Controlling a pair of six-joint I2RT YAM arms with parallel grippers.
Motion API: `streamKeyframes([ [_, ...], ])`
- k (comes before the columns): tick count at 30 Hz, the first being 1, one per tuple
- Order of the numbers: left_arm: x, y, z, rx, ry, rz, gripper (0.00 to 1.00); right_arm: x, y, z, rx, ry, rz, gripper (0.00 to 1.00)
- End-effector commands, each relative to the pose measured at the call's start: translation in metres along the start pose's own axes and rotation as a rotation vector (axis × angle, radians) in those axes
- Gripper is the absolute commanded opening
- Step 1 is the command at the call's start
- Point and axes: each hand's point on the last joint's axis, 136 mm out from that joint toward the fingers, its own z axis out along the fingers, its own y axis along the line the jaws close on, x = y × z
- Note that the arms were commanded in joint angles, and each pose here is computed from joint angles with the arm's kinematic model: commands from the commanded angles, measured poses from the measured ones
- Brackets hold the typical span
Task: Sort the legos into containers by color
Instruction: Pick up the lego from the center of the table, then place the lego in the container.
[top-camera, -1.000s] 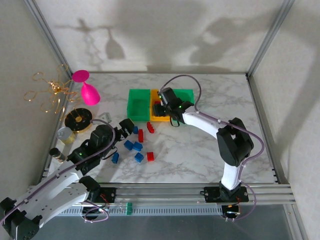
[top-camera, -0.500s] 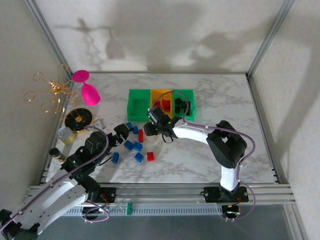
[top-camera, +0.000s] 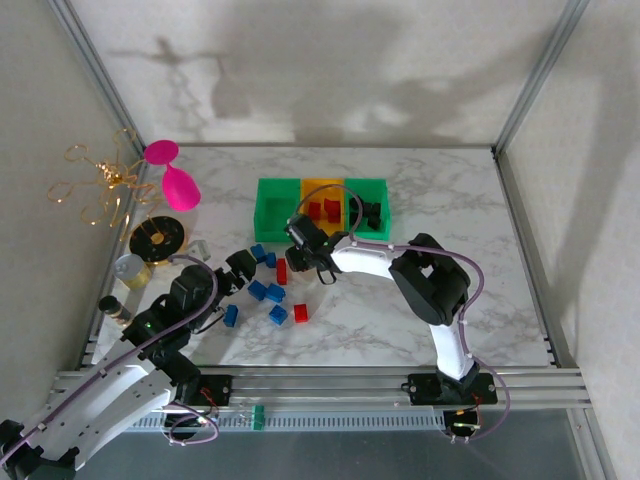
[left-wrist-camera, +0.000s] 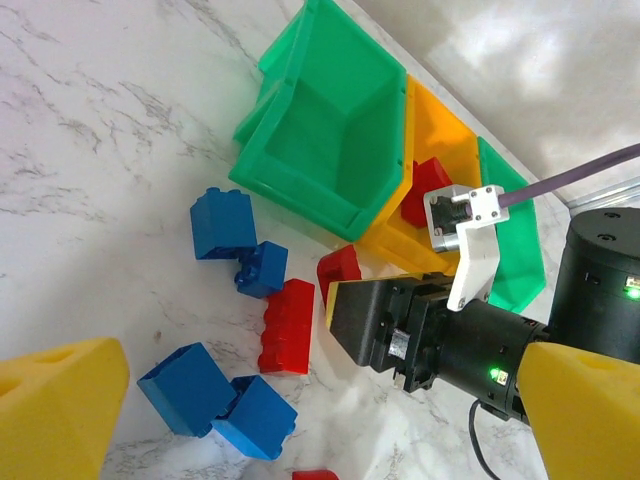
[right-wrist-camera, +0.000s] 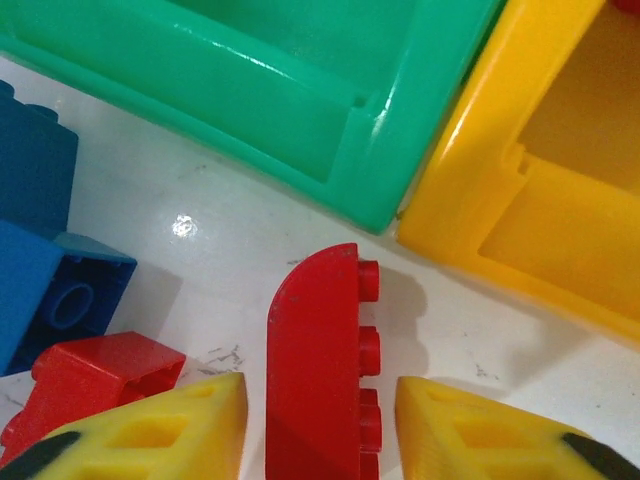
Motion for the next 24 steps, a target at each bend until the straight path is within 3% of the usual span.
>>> streamKeyframes([
  [1, -0.004, 0.008, 0.001, -0.040, -0.023, -0.009, 1.00, -0.006, 0.004, -0.001, 0.010, -0.008, -0.022, 0.37],
  [8, -0.006, 0.006, -0.001, -0.037, -0.027, -0.004, 1.00, -0.003, 0.004, -0.015, -0.004, -0.010, -0.018, 0.25],
  [17, -0.012, -0.007, -0.003, 0.002, -0.028, 0.003, 1.00, -0.019, 0.003, -0.069, -0.043, -0.092, 0.015, 0.23],
  [24, -0.013, -0.024, 0.006, 0.040, -0.017, 0.009, 1.00, -0.055, -0.039, -0.089, 0.032, -0.161, 0.103, 0.23],
])
